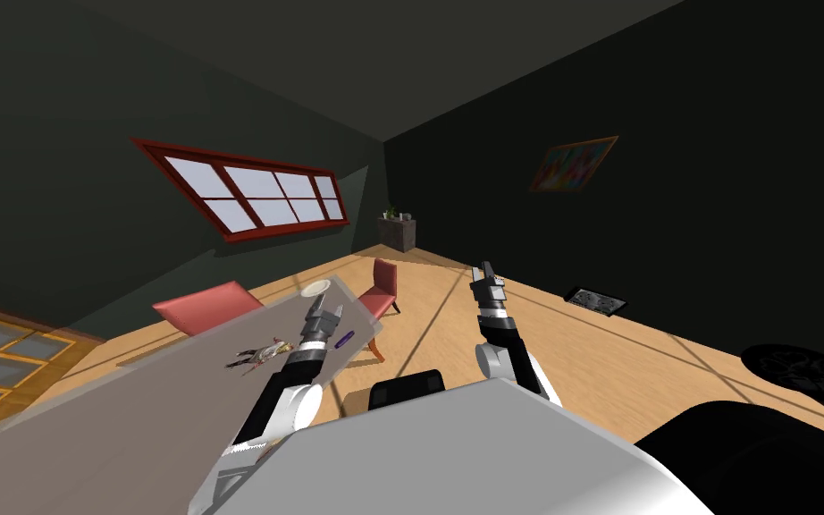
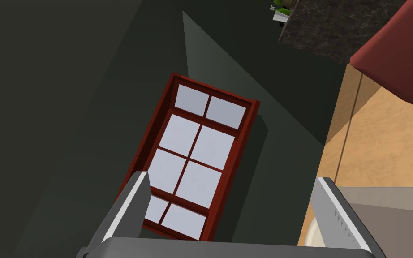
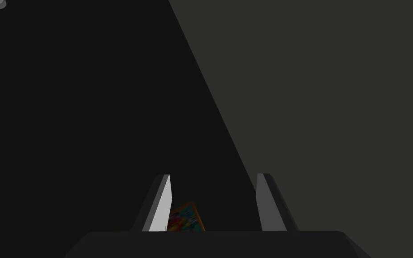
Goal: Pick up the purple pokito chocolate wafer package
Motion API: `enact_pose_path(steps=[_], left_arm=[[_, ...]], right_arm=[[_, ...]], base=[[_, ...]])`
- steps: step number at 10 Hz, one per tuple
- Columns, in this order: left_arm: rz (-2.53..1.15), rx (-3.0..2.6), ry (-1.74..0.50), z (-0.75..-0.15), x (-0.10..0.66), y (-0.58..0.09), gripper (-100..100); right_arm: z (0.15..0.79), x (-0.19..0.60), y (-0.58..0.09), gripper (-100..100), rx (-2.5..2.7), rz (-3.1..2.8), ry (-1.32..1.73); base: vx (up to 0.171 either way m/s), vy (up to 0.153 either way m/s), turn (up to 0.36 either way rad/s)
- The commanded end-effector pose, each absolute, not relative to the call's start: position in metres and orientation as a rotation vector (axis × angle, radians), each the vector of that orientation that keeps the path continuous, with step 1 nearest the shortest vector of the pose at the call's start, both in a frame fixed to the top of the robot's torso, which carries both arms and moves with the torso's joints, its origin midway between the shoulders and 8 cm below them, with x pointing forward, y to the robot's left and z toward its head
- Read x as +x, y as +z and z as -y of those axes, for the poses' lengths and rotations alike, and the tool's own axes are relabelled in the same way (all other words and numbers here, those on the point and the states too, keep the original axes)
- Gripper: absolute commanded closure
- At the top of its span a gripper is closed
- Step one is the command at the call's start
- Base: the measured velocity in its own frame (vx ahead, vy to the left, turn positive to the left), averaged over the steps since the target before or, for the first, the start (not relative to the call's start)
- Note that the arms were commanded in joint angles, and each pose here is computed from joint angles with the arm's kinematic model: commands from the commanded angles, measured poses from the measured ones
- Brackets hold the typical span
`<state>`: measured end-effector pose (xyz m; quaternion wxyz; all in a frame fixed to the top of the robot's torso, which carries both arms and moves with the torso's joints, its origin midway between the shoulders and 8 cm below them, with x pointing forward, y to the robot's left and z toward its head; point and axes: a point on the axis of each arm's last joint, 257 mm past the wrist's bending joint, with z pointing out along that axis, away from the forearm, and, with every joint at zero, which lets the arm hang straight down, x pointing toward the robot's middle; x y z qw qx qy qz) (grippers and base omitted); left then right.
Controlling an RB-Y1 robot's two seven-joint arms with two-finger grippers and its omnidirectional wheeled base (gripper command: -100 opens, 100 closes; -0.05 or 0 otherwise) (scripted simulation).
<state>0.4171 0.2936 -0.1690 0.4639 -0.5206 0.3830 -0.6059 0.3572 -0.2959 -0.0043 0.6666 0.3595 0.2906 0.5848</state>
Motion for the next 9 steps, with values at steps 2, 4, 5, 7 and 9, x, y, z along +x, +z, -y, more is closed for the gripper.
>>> enact_pose_path(steps=[2,4,5,7,9], left_arm=[[-0.977,-1.416,-1.465,-0.306,0.417,-0.213,-100],[-1.017,-1.568,-1.429,-0.318,0.412,-0.26,-100],[-1.012,-1.594,-1.423,-0.321,0.41,-0.268,-100],[-1.025,-1.681,-1.395,-0.329,0.405,-0.295,-100],[-1.035,-1.767,-1.364,-0.338,0.397,-0.321,-100]], right_arm=[[0.296,0.357,-0.004,0,0.811,-0.656,1.32],[0.296,0.357,-0.004,0,0.811,-0.656,1.32],[0.296,0.357,-0.004,0,0.811,-0.656,1.32],[0.296,0.357,-0.004,0,0.811,-0.656,1.32],[0.296,0.357,-0.004,0,0.811,-0.656,1.32]], base=[[0.065,-0.047,-0.07],[0.073,-0.045,-0.078],[0.065,-0.031,-0.039],[0.051,-0.027,-0.063],[0.04,-0.018,-0.056]])
